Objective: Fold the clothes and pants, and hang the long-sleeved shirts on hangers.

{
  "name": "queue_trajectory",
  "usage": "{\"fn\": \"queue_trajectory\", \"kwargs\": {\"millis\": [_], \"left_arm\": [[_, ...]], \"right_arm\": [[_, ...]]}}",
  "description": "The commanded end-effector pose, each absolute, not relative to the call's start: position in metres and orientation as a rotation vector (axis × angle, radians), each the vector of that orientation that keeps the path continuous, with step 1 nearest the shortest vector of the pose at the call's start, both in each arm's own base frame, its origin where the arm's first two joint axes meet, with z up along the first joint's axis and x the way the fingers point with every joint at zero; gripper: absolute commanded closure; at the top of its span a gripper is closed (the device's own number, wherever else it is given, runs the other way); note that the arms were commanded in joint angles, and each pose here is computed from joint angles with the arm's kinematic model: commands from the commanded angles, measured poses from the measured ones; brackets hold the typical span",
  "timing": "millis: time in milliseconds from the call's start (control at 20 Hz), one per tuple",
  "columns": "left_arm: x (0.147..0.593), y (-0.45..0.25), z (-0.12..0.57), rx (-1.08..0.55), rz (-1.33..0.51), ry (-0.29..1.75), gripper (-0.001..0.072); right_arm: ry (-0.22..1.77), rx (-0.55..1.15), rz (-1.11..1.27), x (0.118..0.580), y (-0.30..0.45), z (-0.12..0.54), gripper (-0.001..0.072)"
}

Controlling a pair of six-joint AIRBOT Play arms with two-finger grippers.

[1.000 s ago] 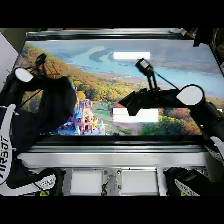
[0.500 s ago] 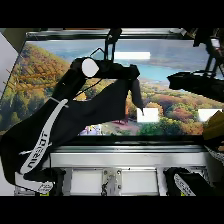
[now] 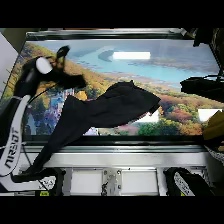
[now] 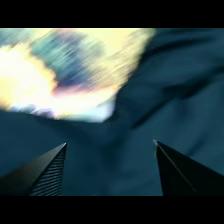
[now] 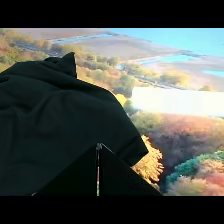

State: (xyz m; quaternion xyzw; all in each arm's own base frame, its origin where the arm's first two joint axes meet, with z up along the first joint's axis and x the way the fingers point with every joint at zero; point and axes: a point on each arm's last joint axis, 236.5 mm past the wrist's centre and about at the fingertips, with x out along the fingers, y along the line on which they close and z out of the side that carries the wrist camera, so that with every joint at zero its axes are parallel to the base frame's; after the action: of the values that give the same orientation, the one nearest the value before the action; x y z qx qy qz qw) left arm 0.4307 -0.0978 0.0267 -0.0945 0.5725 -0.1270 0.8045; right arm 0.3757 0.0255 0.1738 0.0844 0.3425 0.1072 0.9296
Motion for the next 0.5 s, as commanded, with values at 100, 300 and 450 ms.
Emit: {"fn": "queue_trajectory", "kwargs": {"millis": [100,300,450], "left_arm": [[0.289,0.041,-0.083,-0.454,0.098,1.529,0.0121],[0.263,0.031,-0.115,-0.581,0.067,1.534,0.0121],[0.266,0.021,-0.122,-0.565,0.054,1.521,0.0121]], "right_arm": [[0.770,0.190,0.221,0.368,0.027,0.148,0.0697],[0.807,0.201,0.221,0.365,0.027,0.132,0.0697],[0.812,0.203,0.220,0.366,0.027,0.130,0.0697]]}}
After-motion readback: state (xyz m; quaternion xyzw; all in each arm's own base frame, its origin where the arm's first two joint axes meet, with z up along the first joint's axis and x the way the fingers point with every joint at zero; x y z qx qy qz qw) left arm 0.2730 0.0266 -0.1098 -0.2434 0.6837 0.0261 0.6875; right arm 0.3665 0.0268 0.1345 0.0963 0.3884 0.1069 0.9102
